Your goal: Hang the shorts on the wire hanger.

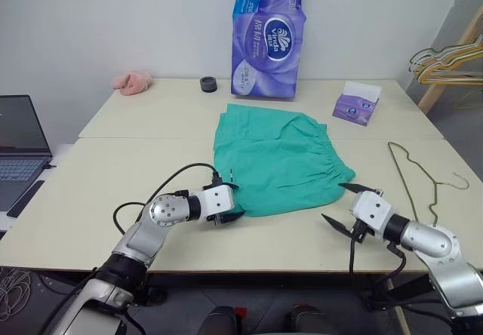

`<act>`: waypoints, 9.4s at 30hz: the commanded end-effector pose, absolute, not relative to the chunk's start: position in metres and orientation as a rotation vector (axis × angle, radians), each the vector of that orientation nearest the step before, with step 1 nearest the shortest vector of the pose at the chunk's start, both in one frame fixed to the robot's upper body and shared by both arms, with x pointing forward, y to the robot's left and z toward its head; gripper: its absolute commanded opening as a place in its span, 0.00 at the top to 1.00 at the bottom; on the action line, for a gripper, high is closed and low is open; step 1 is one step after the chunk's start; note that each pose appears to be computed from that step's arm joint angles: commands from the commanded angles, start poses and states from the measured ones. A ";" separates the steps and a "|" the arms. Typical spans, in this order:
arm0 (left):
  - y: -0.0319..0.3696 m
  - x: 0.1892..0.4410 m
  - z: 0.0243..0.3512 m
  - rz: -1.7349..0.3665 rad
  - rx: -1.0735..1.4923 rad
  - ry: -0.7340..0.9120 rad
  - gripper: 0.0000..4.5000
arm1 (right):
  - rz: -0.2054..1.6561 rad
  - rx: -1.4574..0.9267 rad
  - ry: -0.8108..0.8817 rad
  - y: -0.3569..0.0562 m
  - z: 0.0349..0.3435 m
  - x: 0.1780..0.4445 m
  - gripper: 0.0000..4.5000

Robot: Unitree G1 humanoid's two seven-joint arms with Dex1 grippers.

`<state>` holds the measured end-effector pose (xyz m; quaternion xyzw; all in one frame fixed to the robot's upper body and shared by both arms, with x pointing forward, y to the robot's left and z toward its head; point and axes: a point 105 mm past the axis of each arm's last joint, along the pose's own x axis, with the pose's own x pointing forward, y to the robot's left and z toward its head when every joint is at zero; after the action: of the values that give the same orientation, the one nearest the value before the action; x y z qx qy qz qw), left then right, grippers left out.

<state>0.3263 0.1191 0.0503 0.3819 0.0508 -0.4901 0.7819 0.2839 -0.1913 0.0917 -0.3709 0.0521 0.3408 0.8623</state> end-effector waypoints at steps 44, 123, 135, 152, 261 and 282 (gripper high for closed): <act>0.159 0.275 0.072 -1.498 0.743 0.394 1.00 | 1.248 -1.392 0.200 -0.199 0.090 0.337 1.00; 0.044 0.280 0.136 -1.388 0.410 0.086 0.00 | -0.082 -0.080 0.759 -0.345 0.046 0.295 0.29; 0.048 0.286 0.132 -1.338 0.403 0.084 0.00 | -0.084 -0.021 0.803 -0.337 0.032 0.294 1.00; 0.141 0.390 0.176 -0.867 0.176 0.063 0.00 | 0.153 -0.702 0.206 -0.301 0.162 0.333 1.00; 0.104 0.283 0.103 -1.547 0.653 0.338 1.00 | 1.159 -0.685 0.575 -0.143 0.119 0.279 0.99; 0.159 0.385 0.165 -0.985 0.409 0.112 0.52 | 0.821 -0.385 0.645 -0.218 0.126 0.266 1.00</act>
<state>0.3762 0.1510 0.1510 0.1842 0.0809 -0.4972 0.8440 0.2647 -0.2097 0.1126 -0.1846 0.3259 0.4099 0.8317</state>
